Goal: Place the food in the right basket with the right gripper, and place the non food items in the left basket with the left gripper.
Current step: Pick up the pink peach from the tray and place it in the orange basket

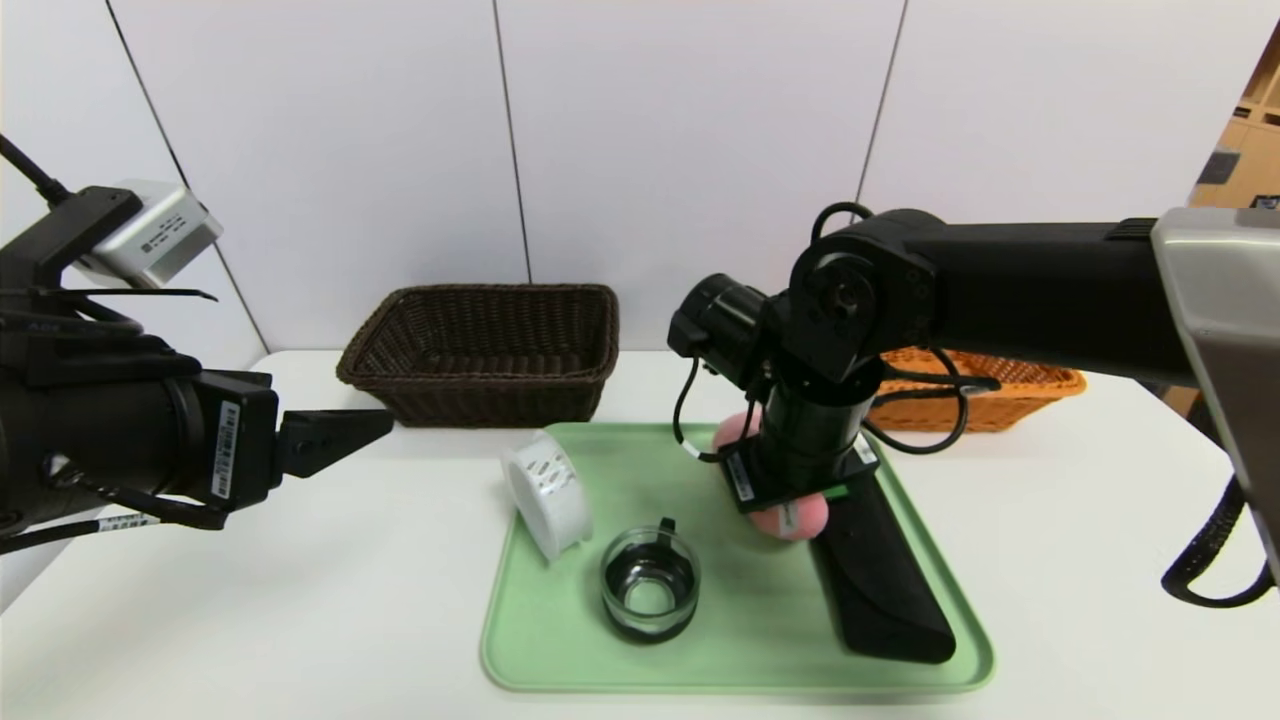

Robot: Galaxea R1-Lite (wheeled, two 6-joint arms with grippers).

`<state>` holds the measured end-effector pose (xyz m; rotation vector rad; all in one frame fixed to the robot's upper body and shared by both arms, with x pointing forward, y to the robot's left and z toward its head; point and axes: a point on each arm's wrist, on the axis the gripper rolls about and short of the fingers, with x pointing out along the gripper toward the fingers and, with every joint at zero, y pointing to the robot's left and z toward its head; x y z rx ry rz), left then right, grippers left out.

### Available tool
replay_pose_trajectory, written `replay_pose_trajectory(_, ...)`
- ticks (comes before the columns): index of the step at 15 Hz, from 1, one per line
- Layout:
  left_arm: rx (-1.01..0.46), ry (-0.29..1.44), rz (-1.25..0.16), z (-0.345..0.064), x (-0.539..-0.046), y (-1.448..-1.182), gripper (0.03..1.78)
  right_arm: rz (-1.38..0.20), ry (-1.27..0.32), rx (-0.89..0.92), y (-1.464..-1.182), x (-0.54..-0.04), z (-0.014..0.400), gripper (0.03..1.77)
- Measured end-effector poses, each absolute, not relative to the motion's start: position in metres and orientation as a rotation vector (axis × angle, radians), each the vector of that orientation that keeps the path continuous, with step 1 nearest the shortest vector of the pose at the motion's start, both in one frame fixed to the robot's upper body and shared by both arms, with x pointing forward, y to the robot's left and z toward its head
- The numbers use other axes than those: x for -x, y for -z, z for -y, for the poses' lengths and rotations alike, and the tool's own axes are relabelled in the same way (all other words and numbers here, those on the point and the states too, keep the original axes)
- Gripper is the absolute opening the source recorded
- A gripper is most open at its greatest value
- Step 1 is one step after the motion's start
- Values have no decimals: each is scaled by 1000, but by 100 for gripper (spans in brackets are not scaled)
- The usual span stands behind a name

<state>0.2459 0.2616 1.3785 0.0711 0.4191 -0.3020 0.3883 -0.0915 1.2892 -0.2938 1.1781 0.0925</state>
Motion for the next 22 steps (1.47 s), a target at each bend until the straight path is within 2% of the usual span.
replay_pose_trajectory(4, -75, 294, -412, -262, -246, -1381, 169, -1122, -122, 258, -1316, -376, 98, 61)
replay_pose_trajectory(8, -76, 267, -390, -261, -249, -1388, 169, -1009, -211, 182, -1364, -348, 110, 61)
replay_pose_trajectory(11, -75, 266, -386, -261, -250, -1390, 169, -808, -276, 70, -1407, -333, 122, 61)
replay_pose_trajectory(14, -78, 252, -384, -260, -253, -1392, 169, -595, -227, -26, -1440, -345, 151, 61)
replay_pose_trajectory(18, -92, 225, -387, -259, -255, -1392, 169, -506, -79, -97, -1451, -382, 212, 61)
replay_pose_trajectory(22, -99, 225, -407, -258, -258, -1397, 169, -550, -26, -183, -1430, -427, 258, 61)
